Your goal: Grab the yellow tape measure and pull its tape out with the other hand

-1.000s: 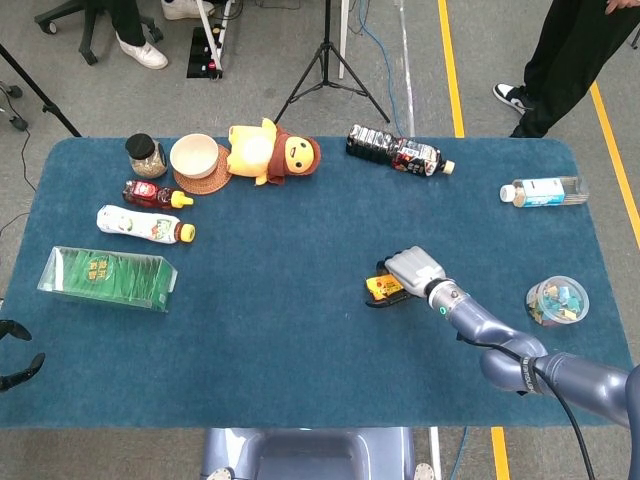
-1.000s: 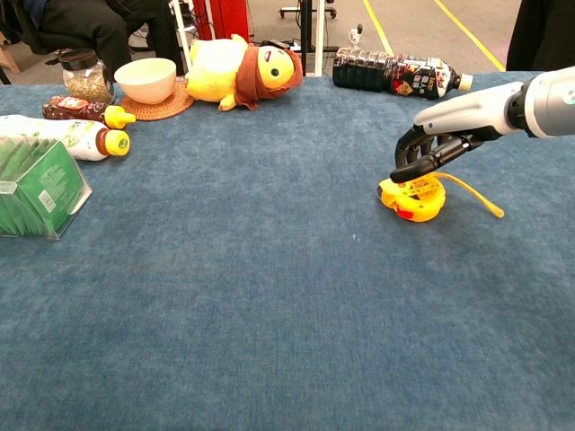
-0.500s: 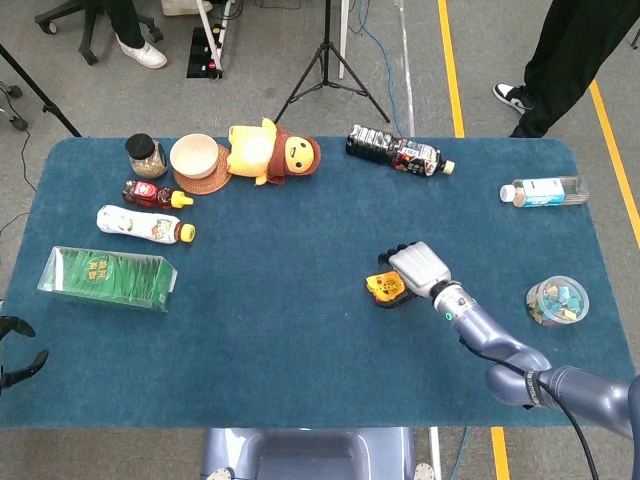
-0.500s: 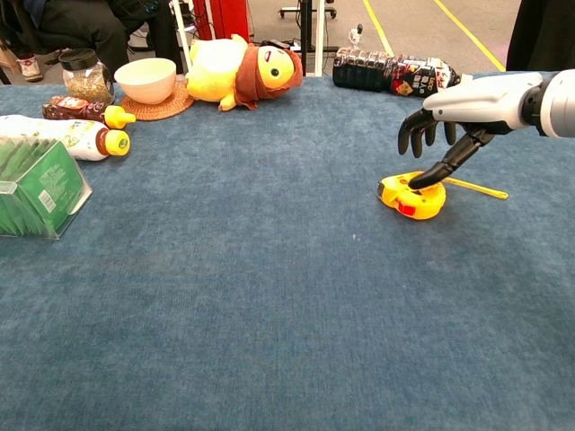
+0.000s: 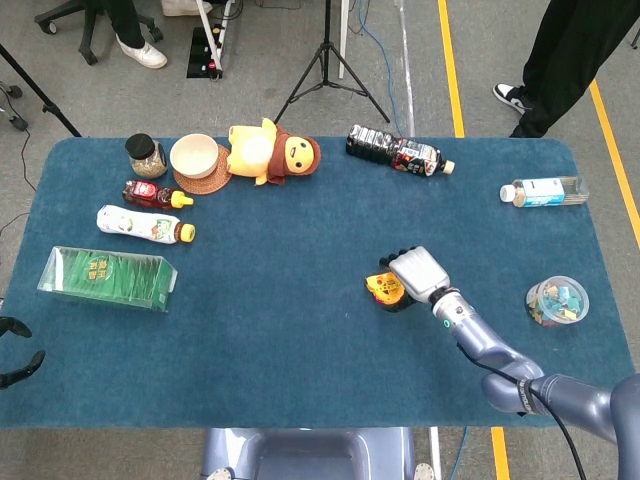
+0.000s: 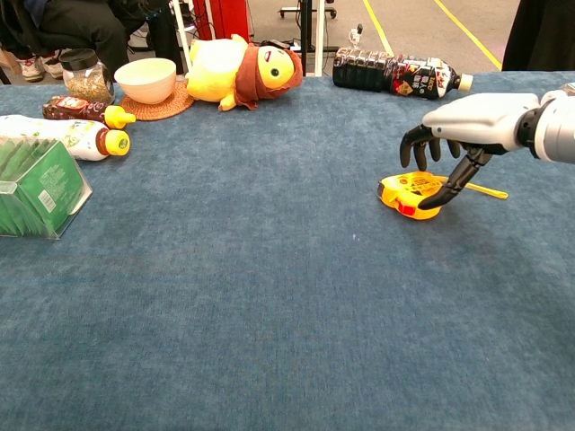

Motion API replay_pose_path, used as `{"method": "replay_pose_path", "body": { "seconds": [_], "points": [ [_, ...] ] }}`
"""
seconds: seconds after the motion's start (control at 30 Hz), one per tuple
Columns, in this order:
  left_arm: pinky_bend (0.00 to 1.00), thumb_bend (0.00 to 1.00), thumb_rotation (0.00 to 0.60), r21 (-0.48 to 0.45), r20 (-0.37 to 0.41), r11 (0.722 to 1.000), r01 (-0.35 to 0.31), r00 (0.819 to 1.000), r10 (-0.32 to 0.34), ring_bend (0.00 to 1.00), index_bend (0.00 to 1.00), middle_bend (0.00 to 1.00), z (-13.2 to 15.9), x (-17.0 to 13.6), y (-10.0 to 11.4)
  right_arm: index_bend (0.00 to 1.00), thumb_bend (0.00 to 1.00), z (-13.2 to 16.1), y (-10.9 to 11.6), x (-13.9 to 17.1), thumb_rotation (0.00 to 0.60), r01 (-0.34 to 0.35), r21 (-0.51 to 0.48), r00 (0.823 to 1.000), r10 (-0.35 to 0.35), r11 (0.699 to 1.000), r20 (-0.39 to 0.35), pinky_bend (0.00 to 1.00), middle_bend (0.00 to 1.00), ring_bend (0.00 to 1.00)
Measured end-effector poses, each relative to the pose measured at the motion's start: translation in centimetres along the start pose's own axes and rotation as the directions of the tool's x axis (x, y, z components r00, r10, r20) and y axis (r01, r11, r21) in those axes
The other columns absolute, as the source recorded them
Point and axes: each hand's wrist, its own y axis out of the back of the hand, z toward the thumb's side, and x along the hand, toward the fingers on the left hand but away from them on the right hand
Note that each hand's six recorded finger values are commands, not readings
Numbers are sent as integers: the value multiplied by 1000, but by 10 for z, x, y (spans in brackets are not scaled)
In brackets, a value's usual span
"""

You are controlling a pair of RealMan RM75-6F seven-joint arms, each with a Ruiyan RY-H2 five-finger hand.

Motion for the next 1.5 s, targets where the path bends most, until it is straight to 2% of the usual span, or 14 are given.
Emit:
{"method": "replay_pose_path", "body": {
  "seconds": [0.43, 1.23, 1.5],
  "points": [
    [337, 197, 600, 5, -4, 1000, -2, 1000, 2, 330, 499, 464, 0, -1, 2, 345, 185, -3, -14, -5, 334, 7, 55, 1000, -7, 998, -9, 419, 402, 404],
    [337, 197, 600, 13, -26, 1000, -6, 1000, 6, 329, 499, 464, -6, -2, 4, 398, 185, 0, -20, -16, 338, 14, 46, 1000, -13, 999, -21, 442, 437, 441],
    [337, 197, 600, 13, -34, 1000, -6, 999, 6, 330, 499, 464, -9, -4, 4, 462, 185, 0, -23, -19, 343, 10, 40, 1000, -9, 999, -17, 474, 494, 498]
  ]
}}
